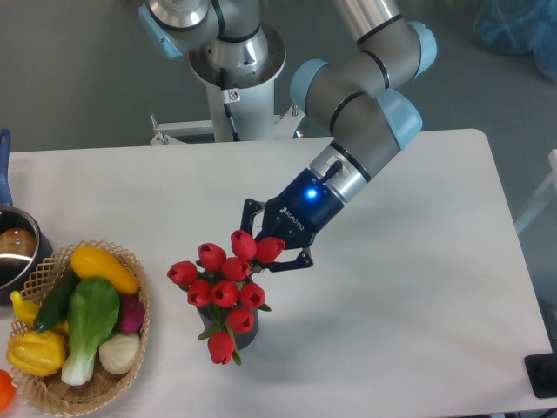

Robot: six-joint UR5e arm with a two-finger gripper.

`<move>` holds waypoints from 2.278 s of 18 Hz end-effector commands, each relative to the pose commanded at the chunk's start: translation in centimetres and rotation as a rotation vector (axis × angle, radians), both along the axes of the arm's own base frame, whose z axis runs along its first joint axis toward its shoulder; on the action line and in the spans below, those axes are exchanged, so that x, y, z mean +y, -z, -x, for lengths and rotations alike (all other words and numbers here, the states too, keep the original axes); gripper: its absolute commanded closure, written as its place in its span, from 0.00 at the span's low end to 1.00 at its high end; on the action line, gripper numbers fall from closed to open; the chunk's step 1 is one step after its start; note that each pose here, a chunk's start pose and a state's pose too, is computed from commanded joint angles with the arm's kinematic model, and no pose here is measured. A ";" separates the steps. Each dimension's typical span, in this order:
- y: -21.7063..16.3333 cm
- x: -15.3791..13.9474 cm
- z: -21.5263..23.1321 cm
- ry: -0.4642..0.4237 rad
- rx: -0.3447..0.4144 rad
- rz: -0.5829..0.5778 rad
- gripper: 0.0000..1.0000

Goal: Pick up the flowers from the vase
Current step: 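Lift the gripped tulips straight up out of the black vase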

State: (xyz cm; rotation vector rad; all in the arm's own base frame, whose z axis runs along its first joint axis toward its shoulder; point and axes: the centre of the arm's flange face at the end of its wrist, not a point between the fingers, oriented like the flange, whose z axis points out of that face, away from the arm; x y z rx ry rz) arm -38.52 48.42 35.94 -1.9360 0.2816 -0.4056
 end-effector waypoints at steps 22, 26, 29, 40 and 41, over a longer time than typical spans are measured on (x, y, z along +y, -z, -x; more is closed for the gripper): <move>-7.7 -4.0 0.6 -0.052 -0.021 -0.165 1.00; -9.1 -5.3 1.2 -0.072 -0.053 -0.207 1.00; -9.8 -5.9 1.6 -0.077 -0.056 -0.231 1.00; -11.8 -9.0 3.8 -0.106 -0.091 -0.348 1.00; -11.9 -9.2 3.9 -0.109 -0.090 -0.352 1.00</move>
